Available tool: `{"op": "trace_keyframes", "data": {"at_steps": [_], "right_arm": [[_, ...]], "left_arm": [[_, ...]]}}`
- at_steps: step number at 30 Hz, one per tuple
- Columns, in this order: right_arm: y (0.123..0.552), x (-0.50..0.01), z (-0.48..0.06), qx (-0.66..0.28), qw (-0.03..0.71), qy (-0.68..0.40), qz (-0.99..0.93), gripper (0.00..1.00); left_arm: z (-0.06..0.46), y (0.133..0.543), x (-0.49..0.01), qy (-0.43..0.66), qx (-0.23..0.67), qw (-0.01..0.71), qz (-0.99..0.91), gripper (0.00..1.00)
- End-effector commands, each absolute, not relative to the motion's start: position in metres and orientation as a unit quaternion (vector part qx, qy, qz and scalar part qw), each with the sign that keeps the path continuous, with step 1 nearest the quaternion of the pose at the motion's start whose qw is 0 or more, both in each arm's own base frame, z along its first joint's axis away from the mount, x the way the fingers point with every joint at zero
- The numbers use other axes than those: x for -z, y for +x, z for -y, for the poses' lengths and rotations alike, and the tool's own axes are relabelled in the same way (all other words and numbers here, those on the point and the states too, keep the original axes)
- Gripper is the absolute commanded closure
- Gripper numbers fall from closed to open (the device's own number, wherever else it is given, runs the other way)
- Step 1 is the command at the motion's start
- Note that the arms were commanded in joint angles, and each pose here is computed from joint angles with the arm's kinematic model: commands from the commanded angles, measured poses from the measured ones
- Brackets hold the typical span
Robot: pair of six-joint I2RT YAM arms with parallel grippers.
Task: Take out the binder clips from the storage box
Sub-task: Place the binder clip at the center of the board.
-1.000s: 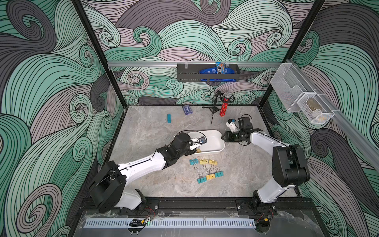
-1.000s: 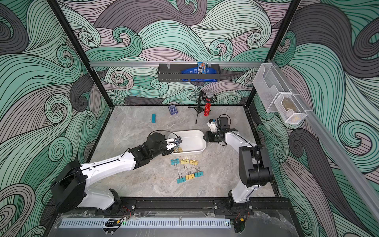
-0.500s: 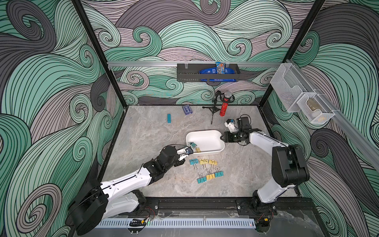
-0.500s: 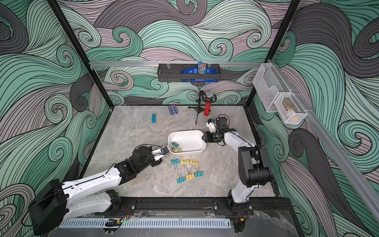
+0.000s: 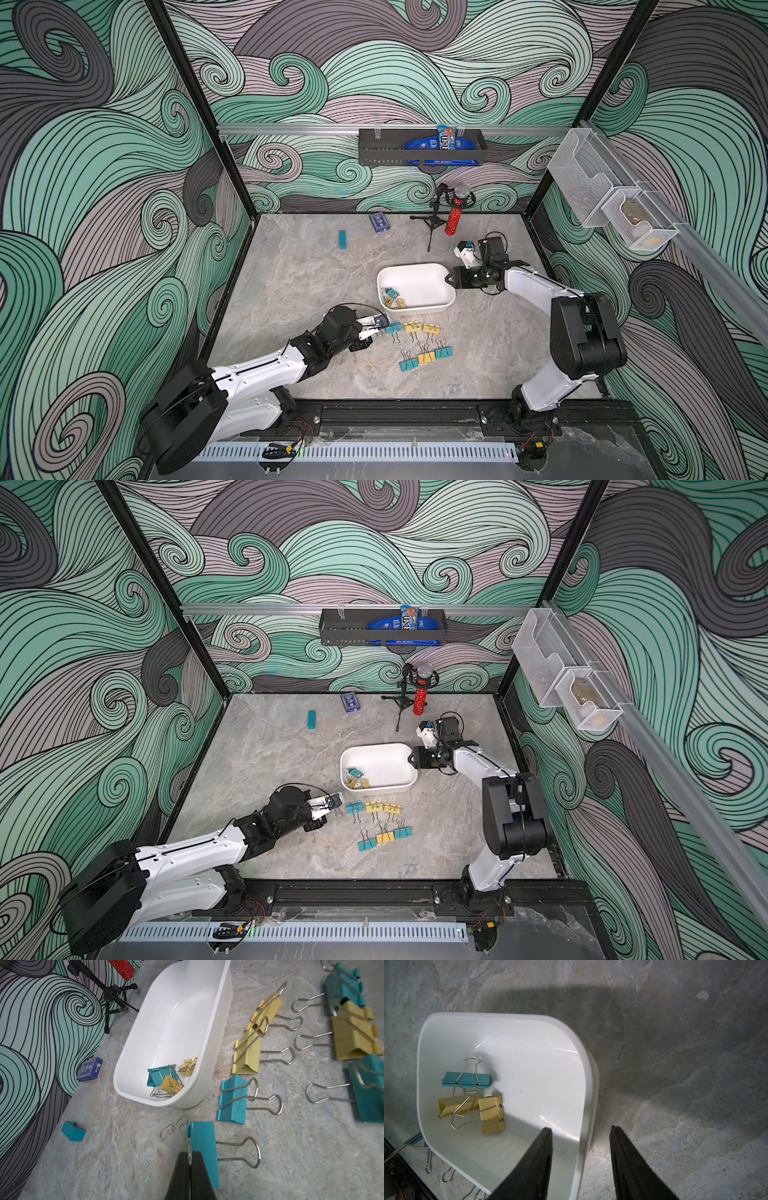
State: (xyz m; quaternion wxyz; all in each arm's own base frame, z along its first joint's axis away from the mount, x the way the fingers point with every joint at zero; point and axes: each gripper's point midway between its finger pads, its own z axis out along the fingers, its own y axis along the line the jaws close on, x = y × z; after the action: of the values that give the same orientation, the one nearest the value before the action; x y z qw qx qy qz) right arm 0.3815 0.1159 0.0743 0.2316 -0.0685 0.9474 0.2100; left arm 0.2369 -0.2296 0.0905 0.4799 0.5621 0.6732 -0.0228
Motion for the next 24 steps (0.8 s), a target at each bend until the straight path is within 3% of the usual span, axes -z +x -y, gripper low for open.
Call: {"op": "trace_keyframes", "data": {"at_steps": [1, 24], "right_arm": [[0.386, -0.080, -0.120, -0.215, 0.240, -0.071, -0.944, 0.53], [0.386, -0.077, -0.120, -0.214, 0.237, -0.072, -0.945, 0.53]], "left_arm": [[0.241, 0.228, -0.093, 0.590, 0.045, 0.487, -0.642, 1.00], [0.239, 0.220, -0.060, 0.638, 0.040, 0.430, -0.637, 0.96]]}}
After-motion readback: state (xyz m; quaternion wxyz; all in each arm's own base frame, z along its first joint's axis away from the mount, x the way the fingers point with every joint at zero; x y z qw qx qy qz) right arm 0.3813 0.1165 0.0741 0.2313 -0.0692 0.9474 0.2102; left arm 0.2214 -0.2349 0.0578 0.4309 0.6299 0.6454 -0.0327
